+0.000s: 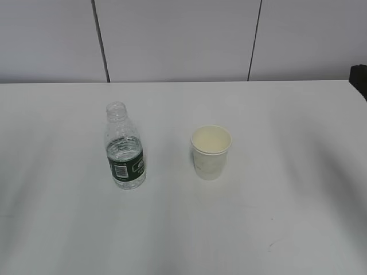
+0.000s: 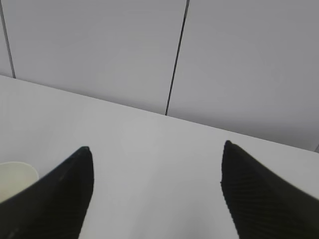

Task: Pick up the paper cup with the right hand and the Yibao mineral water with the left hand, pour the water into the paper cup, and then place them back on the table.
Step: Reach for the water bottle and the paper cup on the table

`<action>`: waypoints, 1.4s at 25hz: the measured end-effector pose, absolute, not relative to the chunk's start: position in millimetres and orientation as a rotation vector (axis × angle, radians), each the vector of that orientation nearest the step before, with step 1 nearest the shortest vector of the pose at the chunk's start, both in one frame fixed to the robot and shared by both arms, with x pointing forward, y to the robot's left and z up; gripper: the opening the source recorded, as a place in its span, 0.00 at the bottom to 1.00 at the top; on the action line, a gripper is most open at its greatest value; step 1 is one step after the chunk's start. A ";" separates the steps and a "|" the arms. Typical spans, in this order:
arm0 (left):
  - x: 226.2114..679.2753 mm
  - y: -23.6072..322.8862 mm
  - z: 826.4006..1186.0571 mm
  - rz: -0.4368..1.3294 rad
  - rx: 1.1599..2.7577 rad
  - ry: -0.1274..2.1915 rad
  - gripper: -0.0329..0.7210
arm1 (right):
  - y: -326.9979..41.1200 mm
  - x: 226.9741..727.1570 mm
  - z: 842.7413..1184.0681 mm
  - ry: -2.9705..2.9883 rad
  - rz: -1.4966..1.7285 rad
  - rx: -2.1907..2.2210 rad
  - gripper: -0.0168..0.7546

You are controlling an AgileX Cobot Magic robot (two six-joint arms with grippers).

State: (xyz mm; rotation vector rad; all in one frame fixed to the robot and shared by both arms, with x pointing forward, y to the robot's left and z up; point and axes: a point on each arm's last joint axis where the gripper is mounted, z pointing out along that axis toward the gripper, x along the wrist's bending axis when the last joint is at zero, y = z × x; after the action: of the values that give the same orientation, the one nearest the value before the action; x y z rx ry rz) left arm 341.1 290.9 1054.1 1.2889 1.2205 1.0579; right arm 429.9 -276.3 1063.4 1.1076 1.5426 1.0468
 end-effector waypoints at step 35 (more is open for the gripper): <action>456.6 197.6 880.6 0.755 1.729 1.003 0.68 | -229.6 524.0 900.4 1.842 1.336 0.885 0.78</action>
State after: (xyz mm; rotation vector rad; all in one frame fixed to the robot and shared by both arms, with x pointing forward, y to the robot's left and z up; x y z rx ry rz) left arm 456.6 197.6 880.6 1.7290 1.0026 0.7553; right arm 524.0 -229.6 900.4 0.8850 1.8420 1.3361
